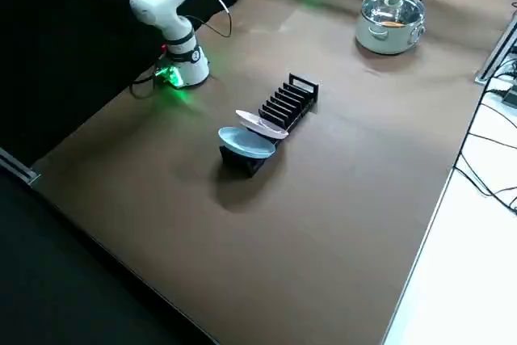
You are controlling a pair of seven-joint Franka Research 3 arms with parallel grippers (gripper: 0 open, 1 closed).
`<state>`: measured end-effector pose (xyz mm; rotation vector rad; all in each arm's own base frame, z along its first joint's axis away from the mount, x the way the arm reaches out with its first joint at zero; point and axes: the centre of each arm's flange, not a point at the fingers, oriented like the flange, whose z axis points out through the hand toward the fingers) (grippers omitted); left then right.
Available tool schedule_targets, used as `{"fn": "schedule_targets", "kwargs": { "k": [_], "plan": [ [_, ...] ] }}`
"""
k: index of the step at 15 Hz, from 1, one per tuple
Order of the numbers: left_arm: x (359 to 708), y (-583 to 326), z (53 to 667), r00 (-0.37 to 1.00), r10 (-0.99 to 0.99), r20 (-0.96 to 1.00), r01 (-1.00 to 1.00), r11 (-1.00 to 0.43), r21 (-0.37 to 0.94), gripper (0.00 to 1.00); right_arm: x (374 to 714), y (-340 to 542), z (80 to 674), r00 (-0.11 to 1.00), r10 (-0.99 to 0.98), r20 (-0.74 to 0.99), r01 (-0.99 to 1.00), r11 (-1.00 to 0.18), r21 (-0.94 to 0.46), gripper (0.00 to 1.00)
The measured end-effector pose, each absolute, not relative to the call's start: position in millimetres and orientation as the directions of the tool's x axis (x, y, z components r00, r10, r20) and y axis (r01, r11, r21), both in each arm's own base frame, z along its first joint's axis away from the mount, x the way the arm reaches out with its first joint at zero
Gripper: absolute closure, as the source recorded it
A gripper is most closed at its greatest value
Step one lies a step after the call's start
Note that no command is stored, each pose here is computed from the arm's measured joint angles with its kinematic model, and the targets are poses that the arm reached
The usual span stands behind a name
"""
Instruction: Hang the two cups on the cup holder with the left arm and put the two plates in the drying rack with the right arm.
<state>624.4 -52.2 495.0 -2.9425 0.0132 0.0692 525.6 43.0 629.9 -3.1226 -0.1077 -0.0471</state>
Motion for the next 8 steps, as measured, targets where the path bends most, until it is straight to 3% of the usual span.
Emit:
{"fn": "schedule_targets", "kwargs": {
  "k": [8],
  "plan": [
    [618.7,-54.3,536.6,0.998,-0.014,-0.069,-0.025,-0.988,-0.154,0.0,509.3,33.0,621.0,0.994,0.109,-0.025,0.109,-0.994,-0.018,0.0]
  ]
}}
